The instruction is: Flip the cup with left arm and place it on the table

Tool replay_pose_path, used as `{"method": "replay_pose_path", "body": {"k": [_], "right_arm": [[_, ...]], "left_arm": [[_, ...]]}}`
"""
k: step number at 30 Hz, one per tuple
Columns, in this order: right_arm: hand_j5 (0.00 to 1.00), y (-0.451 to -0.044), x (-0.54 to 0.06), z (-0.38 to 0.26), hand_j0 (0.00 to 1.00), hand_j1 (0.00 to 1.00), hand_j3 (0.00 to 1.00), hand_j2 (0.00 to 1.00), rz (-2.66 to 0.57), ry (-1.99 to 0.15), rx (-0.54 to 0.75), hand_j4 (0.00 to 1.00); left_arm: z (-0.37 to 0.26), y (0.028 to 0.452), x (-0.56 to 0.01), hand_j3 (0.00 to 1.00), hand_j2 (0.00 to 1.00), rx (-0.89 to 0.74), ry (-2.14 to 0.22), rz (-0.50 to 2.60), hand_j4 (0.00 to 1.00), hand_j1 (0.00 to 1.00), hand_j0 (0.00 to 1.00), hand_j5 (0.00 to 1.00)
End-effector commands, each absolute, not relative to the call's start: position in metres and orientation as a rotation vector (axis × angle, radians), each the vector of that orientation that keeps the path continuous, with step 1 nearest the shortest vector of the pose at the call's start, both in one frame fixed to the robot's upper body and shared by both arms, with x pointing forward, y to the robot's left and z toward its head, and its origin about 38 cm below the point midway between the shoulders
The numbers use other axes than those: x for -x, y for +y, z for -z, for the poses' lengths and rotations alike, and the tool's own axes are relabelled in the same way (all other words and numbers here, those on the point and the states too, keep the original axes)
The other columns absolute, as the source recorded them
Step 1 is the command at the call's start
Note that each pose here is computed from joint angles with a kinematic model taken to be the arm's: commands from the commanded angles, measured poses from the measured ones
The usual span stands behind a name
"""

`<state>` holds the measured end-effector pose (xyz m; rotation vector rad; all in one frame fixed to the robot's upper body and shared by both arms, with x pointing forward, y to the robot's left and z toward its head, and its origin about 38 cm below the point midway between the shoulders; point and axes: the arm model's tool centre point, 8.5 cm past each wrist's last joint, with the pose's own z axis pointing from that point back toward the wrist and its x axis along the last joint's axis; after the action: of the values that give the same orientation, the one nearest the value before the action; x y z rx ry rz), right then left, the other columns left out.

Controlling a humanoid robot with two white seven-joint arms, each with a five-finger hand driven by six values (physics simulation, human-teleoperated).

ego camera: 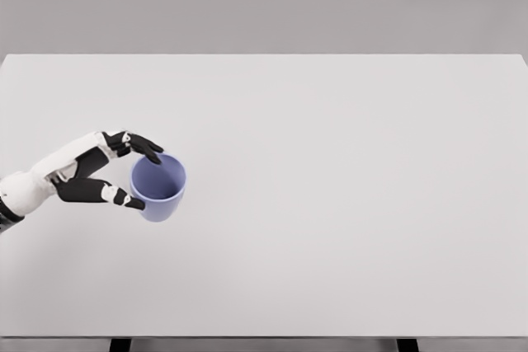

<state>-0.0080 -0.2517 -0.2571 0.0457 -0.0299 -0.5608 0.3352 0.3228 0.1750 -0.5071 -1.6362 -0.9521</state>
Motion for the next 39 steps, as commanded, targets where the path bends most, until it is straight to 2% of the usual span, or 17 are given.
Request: {"method": "replay_pose_path", "body": {"k": [1,18,27,30,39], "right_arm": [[1.00,-0.252,0.008,0.257,1.00,1.00,1.00,1.00,0.561,-0.030,-0.046,1.00],[1.00,-0.252,0.008,0.257,1.00,1.00,1.00,1.00,0.560,-0.030,-0.046,1.00],[1.00,-0.252,0.008,0.257,1.00,1.00,1.00,1.00,0.561,-0.030,-0.046,1.00],[1.00,-0.252,0.008,0.257,1.00,1.00,1.00,1.00,0.561,-0.030,-0.046,1.00],[1.00,-0.252,0.008,0.257,1.00,1.00,1.00,1.00,0.561,-0.030,-0.046,1.00]], "left_arm": [[-0.168,0.320,-0.338,0.56,0.56,0.518,-1.641,0.920,0.56,0.56,0.56,0.56],[-0.122,0.312,-0.333,0.56,0.56,0.500,-1.590,0.889,0.56,0.56,0.56,0.56],[-0.126,0.316,-0.334,0.89,0.89,0.487,-1.593,0.901,0.89,0.89,0.89,0.89],[-0.126,0.317,-0.334,0.95,0.95,0.485,-1.593,0.901,0.95,0.95,0.95,0.95],[-0.128,0.316,-0.334,1.00,1.00,0.486,-1.597,0.902,1.00,1.00,1.00,1.00]]}}
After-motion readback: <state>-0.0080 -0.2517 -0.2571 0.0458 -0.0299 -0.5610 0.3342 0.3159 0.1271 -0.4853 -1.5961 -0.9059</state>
